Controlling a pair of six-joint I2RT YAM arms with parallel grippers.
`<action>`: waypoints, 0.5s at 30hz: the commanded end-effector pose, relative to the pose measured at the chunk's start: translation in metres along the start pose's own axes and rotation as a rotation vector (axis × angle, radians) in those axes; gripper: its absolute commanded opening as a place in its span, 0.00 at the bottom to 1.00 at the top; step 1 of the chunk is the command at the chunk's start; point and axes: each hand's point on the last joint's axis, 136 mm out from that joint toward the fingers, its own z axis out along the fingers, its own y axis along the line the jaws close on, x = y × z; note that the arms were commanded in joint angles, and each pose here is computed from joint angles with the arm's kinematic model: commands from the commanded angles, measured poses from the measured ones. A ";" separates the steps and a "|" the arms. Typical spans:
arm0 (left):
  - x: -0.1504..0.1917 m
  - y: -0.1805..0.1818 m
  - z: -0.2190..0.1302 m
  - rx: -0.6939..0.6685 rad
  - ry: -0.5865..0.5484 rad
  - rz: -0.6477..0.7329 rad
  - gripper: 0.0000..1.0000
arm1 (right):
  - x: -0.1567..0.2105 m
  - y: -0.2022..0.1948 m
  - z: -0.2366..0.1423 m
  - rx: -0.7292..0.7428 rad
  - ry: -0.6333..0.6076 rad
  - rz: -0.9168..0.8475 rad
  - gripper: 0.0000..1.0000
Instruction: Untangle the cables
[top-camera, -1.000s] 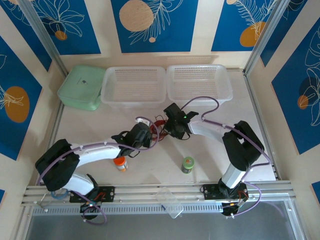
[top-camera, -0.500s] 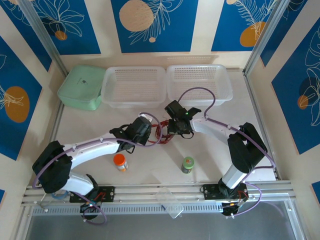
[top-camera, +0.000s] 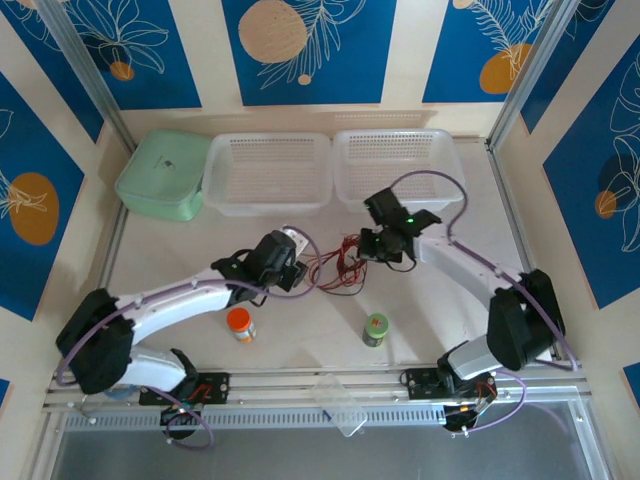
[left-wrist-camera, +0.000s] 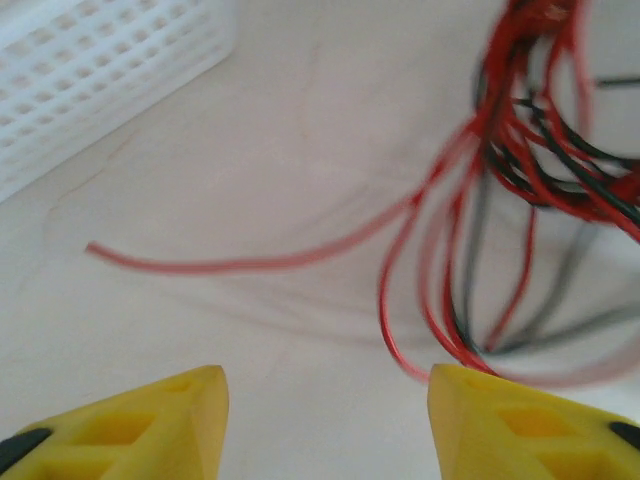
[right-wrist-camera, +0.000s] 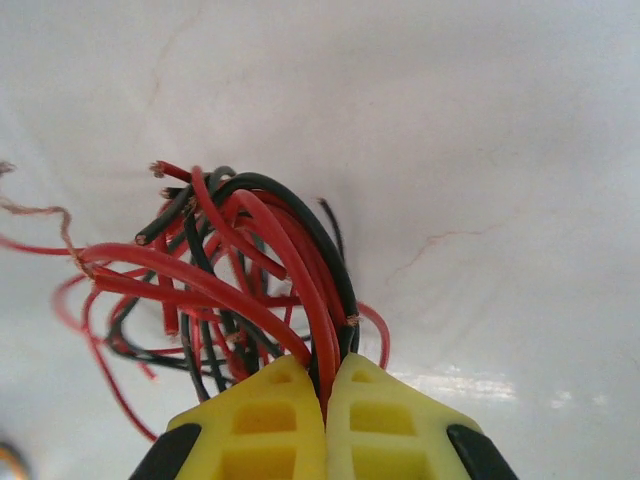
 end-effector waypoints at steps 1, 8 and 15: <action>-0.030 -0.040 -0.026 0.258 -0.210 0.016 0.59 | 0.001 0.011 -0.017 -0.225 0.046 0.174 0.00; -0.046 -0.069 -0.034 0.442 -0.337 -0.005 0.68 | -0.001 0.006 -0.029 -0.325 0.032 0.291 0.00; -0.059 -0.106 -0.003 0.646 -0.274 -0.125 0.81 | -0.002 0.005 -0.029 -0.362 -0.015 0.397 0.00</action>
